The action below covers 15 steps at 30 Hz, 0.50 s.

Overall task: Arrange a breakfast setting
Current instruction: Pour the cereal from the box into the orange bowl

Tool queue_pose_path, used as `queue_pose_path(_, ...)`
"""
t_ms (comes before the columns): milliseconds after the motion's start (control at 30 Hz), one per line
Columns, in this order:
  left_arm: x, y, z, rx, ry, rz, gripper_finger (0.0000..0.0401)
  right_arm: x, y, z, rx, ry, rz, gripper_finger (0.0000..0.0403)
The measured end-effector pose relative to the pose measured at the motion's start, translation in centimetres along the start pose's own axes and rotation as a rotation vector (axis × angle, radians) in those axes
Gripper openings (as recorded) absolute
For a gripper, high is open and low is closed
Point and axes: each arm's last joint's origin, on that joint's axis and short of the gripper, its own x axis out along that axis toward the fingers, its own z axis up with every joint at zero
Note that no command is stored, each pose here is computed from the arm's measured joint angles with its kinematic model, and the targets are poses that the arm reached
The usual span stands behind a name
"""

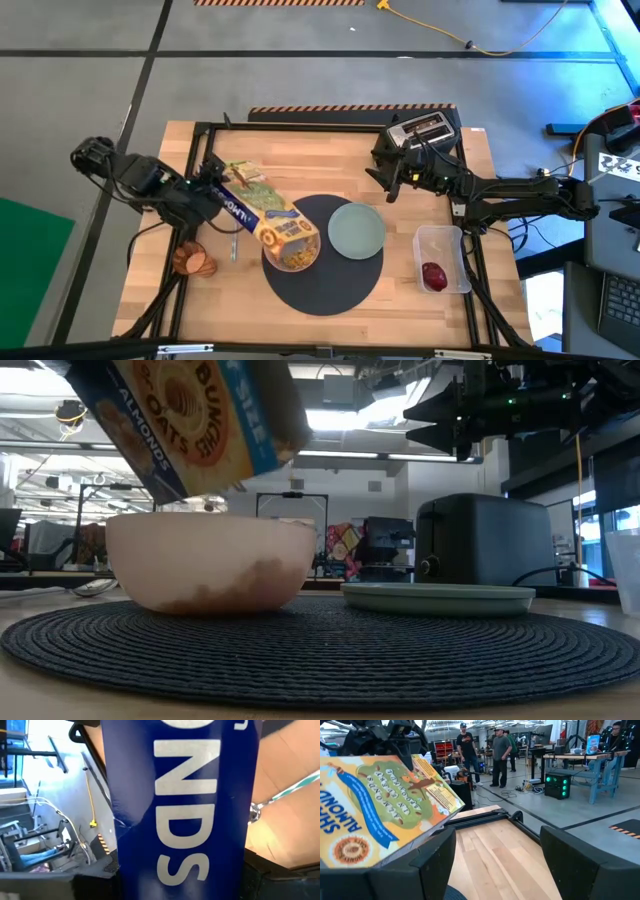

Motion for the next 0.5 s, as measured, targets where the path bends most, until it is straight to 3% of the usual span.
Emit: queue_pose_path(500,-2.0,0.5,-3.6,-0.331,-0.137,0.037,0.0215,0.0,0.0,0.0,0.0,0.001,0.015,0.0278)
